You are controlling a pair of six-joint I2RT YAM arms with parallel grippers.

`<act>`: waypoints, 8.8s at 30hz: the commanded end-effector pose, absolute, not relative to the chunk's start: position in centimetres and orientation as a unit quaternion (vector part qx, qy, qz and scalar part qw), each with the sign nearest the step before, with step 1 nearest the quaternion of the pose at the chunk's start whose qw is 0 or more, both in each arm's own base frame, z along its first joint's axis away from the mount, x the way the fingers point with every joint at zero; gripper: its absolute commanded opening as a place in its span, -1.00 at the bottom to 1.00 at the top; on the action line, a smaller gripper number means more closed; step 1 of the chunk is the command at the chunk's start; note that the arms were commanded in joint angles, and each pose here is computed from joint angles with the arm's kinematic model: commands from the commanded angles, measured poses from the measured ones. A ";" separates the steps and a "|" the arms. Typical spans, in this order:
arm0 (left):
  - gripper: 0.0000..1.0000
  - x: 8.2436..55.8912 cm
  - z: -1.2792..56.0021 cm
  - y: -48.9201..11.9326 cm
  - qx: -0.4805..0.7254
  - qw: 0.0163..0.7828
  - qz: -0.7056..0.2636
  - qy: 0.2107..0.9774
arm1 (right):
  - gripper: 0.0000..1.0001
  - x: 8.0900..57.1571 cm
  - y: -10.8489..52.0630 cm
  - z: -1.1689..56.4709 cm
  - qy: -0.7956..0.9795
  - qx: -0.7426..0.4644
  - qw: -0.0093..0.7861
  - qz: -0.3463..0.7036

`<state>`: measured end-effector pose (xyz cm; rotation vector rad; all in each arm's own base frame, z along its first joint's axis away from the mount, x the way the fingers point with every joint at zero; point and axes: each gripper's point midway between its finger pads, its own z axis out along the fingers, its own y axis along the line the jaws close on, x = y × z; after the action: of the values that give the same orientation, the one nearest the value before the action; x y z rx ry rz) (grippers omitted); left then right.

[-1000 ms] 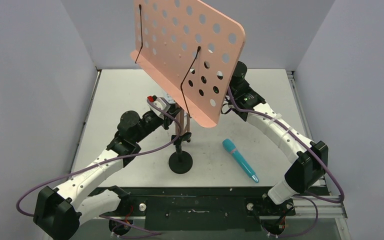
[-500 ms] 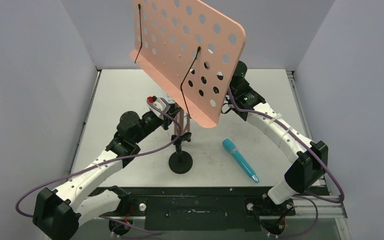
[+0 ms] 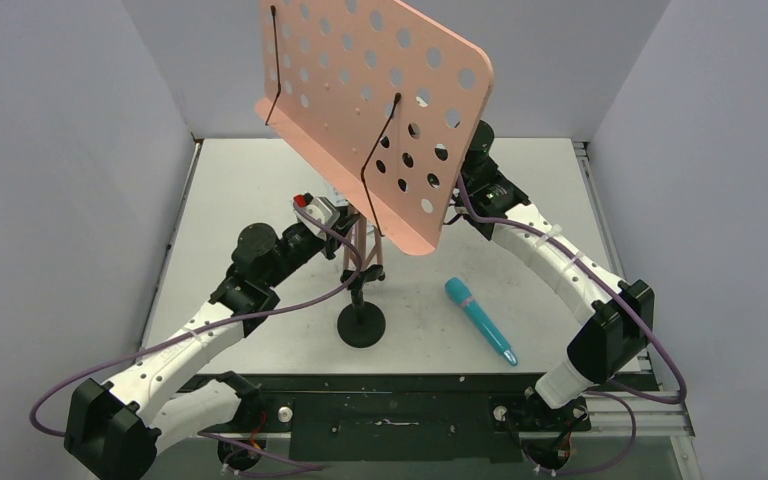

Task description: Set up the instrument practice props

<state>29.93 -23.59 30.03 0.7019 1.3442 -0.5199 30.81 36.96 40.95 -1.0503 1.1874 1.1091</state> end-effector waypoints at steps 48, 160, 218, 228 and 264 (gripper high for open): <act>-1.00 32.0 26.0 -19.5 0.132 0.691 -0.217 0.676 | -0.89 23.9 35.9 55.8 0.245 -0.492 0.663 0.508; -0.30 28.4 12.2 -16.5 0.148 0.500 -0.226 0.823 | -0.07 31.8 32.5 15.5 0.755 -0.389 0.328 0.413; -1.00 33.7 13.4 -19.2 -0.002 0.514 -0.279 0.811 | -0.15 47.3 33.9 13.8 0.782 -0.300 0.368 0.404; -1.00 35.1 13.1 -20.2 0.002 0.510 -0.284 0.812 | -0.15 48.1 34.1 14.2 0.779 -0.293 0.375 0.408; 0.37 34.2 21.4 -17.2 0.059 0.638 -0.241 0.729 | 0.68 43.0 26.3 23.0 0.789 -0.315 0.439 0.294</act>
<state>34.67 -18.61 17.72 0.0981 1.7977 -0.6130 43.18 28.42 19.48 -0.7642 2.0364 0.8653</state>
